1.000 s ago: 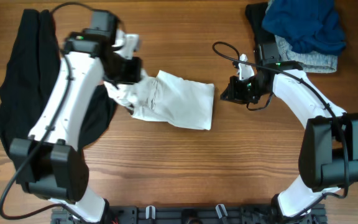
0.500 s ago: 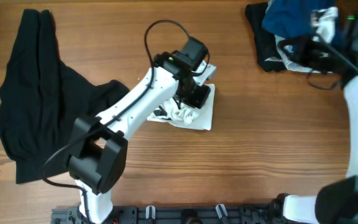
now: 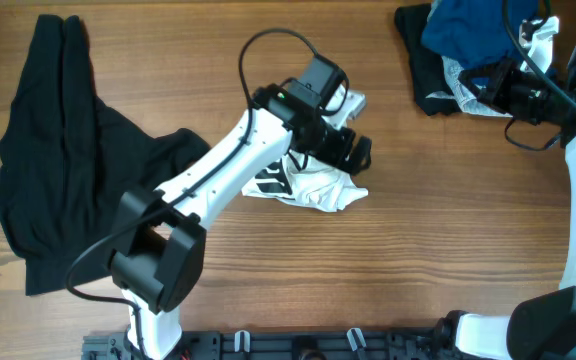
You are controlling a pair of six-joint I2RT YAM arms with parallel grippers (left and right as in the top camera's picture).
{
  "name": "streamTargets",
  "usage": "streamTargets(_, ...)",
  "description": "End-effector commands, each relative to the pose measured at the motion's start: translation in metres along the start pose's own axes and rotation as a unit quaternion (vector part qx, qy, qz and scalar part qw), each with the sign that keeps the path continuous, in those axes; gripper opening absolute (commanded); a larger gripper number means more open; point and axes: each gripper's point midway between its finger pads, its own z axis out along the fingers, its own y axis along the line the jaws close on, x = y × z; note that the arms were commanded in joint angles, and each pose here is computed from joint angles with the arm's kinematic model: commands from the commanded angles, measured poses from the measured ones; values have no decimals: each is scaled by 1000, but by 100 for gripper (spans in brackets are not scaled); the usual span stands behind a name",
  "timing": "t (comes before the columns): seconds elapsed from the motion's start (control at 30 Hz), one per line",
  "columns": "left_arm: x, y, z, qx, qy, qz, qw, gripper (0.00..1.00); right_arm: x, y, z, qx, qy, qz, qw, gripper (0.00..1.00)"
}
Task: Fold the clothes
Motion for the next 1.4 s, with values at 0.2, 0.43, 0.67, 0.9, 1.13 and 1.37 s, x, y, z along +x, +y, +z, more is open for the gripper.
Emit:
streamTargets(0.2,-86,-9,-216,-18,-259,-7,966,100,13,4,18,-15,34,-24,999,21)
streamTargets(0.43,-50,94,-276,-154,-280,-161,934,100,101,39,85,9,196,-111,974,50)
streamTargets(0.67,-8,172,-307,-211,-266,-277,899,100,191,60,125,-11,297,-153,943,48)
streamTargets(0.9,16,201,-324,-229,-264,-323,879,100,230,57,147,10,302,-155,940,45)
streamTargets(1.13,16,202,-323,-229,-263,-324,880,100,237,64,158,5,290,-259,921,45)
streamTargets(1.37,23,210,-307,-227,-229,-338,884,100,232,59,171,1,258,-356,898,46)
